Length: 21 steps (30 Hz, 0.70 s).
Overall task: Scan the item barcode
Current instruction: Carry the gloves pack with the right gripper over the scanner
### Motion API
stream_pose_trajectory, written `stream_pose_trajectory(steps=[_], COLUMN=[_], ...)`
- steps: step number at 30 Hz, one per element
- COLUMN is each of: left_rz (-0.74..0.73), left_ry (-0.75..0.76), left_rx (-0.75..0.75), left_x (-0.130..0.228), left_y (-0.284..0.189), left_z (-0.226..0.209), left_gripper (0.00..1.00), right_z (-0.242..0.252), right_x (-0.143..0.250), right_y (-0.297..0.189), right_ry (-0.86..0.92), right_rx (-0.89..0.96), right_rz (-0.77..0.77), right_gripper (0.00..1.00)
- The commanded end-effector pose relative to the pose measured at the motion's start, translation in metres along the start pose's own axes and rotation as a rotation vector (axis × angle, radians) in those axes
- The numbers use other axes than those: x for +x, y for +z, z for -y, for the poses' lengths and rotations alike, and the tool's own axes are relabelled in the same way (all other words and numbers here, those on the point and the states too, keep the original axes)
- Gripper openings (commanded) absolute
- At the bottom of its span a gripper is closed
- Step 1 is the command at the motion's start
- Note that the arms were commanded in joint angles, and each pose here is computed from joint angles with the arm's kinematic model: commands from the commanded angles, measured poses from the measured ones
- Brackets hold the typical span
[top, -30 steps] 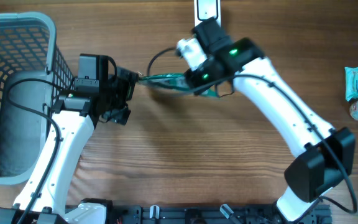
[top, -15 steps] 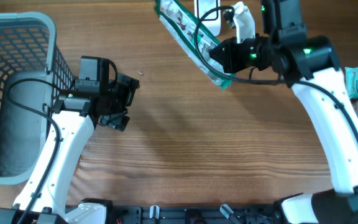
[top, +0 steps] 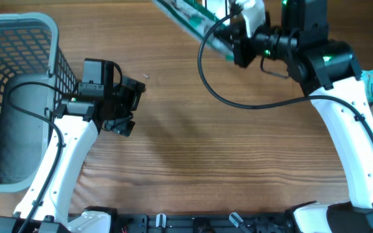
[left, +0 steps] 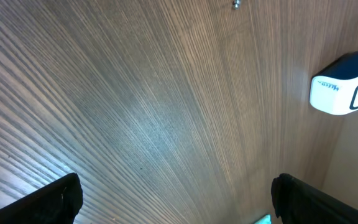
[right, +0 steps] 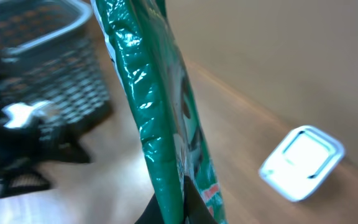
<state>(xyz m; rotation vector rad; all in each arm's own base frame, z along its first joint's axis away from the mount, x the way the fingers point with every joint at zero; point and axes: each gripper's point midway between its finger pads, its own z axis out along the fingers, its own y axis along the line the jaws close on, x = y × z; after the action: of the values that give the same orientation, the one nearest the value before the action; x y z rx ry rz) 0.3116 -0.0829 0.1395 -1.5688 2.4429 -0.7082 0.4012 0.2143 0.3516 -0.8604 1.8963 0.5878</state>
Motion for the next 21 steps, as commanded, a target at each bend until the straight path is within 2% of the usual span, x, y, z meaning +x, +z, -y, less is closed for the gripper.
stream_pose_trajectory(steps=[1, 5, 13, 21], left_rz=[-0.002, -0.002, -0.002, -0.002], left_ry=[0.018, 0.018, 0.018, 0.018], left_rx=[0.007, 0.007, 0.007, 0.007], left_x=[0.002, 0.002, 0.002, 0.002], left_y=[-0.003, -0.003, -0.003, -0.003], left_z=[-0.001, -0.001, -0.001, -0.001], left_gripper=[1.0, 1.0, 1.0, 1.0], right_z=[0.04, 0.065, 0.133, 0.161], right_x=[0.016, 0.025, 0.034, 0.058], right_y=[0.029, 0.067, 0.132, 0.17], right_ry=[-0.069, -0.098, -0.158, -0.28], right_rx=[0.138, 0.162, 0.358, 0.434], right_rz=[-0.052, -0.035, 0.065, 0.079], right_gripper=[0.05, 0.05, 0.05, 0.05])
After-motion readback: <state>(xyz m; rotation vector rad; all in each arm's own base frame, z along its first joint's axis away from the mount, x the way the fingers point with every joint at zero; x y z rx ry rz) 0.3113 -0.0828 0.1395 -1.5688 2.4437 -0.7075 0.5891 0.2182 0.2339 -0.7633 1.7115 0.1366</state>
